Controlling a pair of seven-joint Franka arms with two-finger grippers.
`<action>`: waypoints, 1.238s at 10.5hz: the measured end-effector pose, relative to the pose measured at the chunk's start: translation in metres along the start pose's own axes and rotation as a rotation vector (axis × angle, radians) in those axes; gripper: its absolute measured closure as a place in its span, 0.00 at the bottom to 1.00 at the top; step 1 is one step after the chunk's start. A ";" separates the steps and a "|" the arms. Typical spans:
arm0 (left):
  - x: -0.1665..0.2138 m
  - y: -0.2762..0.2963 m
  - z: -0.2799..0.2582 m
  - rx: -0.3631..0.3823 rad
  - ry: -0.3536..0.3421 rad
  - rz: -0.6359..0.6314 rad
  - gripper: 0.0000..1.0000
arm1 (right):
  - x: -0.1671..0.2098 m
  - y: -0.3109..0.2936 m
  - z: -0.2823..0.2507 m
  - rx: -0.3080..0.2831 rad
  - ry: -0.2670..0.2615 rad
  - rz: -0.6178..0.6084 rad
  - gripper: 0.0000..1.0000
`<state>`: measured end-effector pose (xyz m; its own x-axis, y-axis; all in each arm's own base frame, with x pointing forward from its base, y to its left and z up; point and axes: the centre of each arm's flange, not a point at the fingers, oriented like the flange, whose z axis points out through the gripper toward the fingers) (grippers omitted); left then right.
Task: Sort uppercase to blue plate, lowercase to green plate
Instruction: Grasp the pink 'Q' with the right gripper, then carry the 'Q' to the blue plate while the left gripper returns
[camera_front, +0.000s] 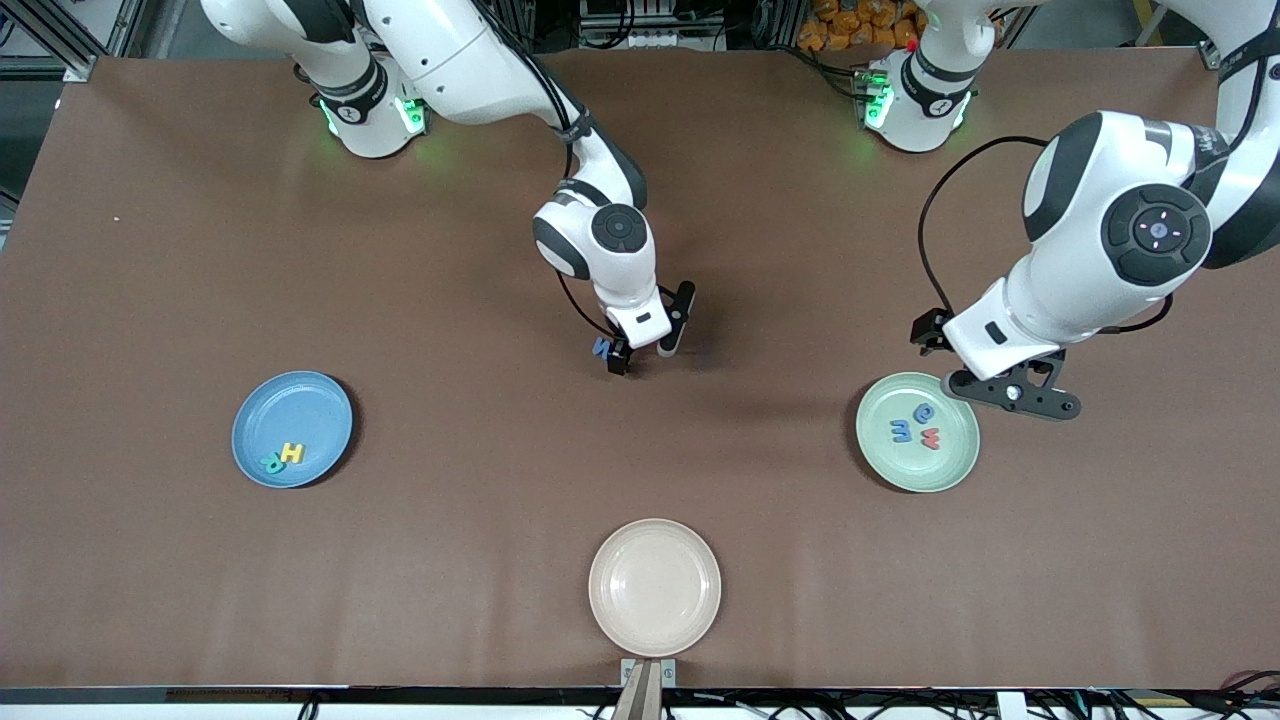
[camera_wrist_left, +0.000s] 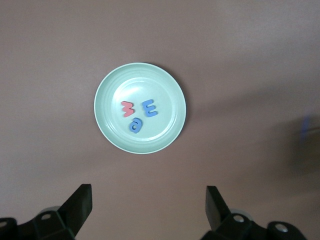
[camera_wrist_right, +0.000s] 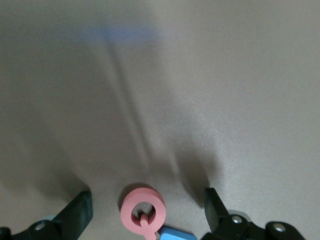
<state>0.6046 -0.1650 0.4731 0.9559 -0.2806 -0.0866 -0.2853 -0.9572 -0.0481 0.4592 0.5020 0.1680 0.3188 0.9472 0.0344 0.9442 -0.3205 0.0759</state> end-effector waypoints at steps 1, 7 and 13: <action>-0.001 0.000 -0.002 0.001 0.002 0.000 0.00 | 0.001 -0.002 0.000 0.002 0.000 -0.003 0.15; -0.004 0.017 -0.004 0.000 -0.003 0.028 0.00 | 0.001 0.010 -0.017 0.003 -0.032 0.006 0.63; -0.010 0.078 0.007 0.003 -0.026 0.129 0.00 | -0.069 0.153 -0.126 0.049 -0.204 0.232 0.64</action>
<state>0.5725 -0.2365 0.4637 0.9093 -0.3991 -0.1182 -0.4058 -0.9132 -0.0383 0.5714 0.3869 0.3025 0.5315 0.8327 -0.1557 0.8457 -0.5321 0.0410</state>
